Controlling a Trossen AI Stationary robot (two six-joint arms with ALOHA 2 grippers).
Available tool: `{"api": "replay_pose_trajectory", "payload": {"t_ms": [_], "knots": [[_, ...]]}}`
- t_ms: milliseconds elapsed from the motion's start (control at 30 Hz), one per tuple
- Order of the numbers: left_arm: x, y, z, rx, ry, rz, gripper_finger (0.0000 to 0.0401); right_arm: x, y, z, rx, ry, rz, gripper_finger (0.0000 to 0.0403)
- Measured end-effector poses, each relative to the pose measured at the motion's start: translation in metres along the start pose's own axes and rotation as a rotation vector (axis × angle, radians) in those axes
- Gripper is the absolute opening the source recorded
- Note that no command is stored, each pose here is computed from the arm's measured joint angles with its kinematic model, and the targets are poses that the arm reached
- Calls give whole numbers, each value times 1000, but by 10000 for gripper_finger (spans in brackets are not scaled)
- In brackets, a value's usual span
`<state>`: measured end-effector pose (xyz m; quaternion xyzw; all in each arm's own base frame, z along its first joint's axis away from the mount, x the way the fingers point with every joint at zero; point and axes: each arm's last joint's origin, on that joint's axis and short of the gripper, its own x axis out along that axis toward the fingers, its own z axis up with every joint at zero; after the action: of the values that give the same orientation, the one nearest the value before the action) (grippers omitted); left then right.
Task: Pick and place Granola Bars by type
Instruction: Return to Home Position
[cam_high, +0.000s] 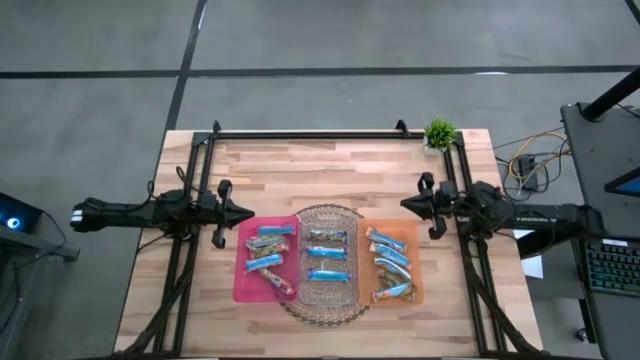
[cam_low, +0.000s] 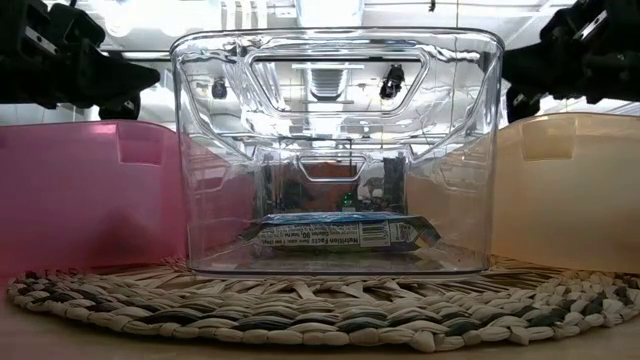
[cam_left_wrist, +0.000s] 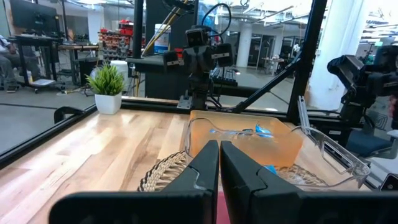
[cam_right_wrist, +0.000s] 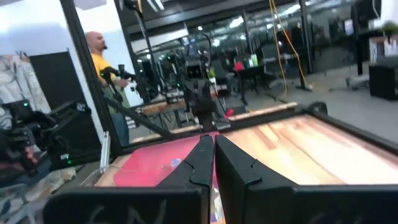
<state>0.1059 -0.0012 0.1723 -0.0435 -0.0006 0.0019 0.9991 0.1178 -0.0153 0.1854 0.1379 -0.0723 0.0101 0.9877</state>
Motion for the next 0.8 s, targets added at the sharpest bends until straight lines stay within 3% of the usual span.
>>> {"api": "replay_pose_trajectory", "payload": {"t_ms": [800], "knots": [[0,0,0,-18,0,4,0,-19,3,-4,-11,49,25,9]]}}
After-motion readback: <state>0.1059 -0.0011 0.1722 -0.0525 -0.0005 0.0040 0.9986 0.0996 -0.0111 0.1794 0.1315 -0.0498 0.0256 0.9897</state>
